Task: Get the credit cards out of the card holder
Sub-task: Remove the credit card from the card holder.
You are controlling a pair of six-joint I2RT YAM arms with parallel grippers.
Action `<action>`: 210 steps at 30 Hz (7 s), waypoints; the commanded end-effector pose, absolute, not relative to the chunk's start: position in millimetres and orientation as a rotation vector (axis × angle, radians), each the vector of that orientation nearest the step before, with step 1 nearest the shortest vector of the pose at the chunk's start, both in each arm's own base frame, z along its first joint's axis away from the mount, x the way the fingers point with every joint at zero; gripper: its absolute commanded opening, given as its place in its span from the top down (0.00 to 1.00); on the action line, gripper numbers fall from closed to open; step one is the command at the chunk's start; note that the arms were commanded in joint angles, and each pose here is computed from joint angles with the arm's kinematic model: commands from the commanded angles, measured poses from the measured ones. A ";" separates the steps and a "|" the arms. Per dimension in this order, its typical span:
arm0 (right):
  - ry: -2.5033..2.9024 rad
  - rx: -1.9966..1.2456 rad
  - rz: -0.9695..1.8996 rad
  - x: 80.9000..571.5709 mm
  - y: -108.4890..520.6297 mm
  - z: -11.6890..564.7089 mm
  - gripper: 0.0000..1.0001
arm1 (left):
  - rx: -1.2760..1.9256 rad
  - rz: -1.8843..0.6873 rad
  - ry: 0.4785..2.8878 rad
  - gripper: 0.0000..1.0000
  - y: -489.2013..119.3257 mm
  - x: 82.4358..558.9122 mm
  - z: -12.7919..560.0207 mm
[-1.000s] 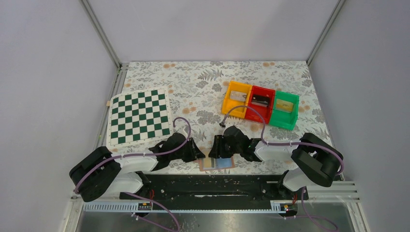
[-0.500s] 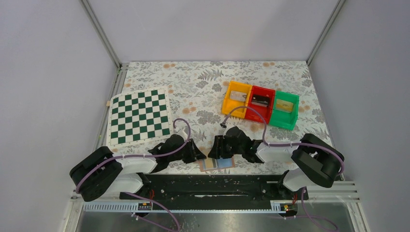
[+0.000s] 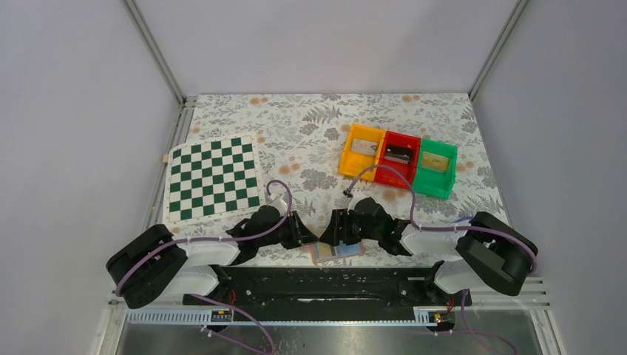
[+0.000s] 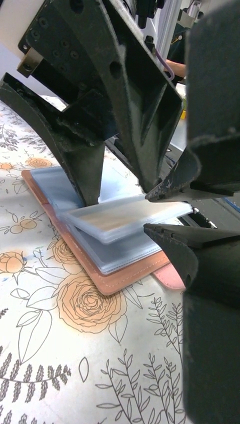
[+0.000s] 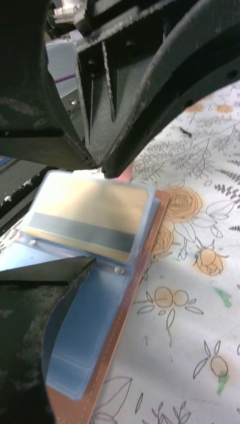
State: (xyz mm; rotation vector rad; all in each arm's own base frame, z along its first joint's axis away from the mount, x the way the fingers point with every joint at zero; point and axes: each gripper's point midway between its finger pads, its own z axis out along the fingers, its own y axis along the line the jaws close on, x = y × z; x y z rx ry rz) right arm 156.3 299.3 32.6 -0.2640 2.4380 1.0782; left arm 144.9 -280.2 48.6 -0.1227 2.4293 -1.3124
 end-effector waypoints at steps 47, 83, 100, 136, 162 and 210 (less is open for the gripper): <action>2.472 -0.462 0.206 147.7 296.4 29.4 0.11 | -0.215 -1.005 2.542 0.81 -242.2 144.5 22.7; 2.418 -0.385 0.488 134.0 319.4 48.1 0.43 | -0.205 -1.034 2.450 0.82 -241.8 152.6 59.9; 2.327 -0.179 1.039 133.6 324.3 69.5 0.47 | -0.119 -1.139 2.433 0.81 -271.3 161.6 70.0; 2.350 -0.111 0.827 152.2 280.4 81.8 0.25 | 0.085 -1.459 2.436 0.81 -335.1 134.7 90.2; 2.486 -0.196 0.767 152.9 247.0 50.0 0.55 | 0.004 -1.155 2.530 0.69 -319.9 152.9 45.4; 2.382 -0.278 0.836 159.3 248.7 73.0 0.62 | -0.045 -1.247 2.482 1.00 -291.0 139.7 73.9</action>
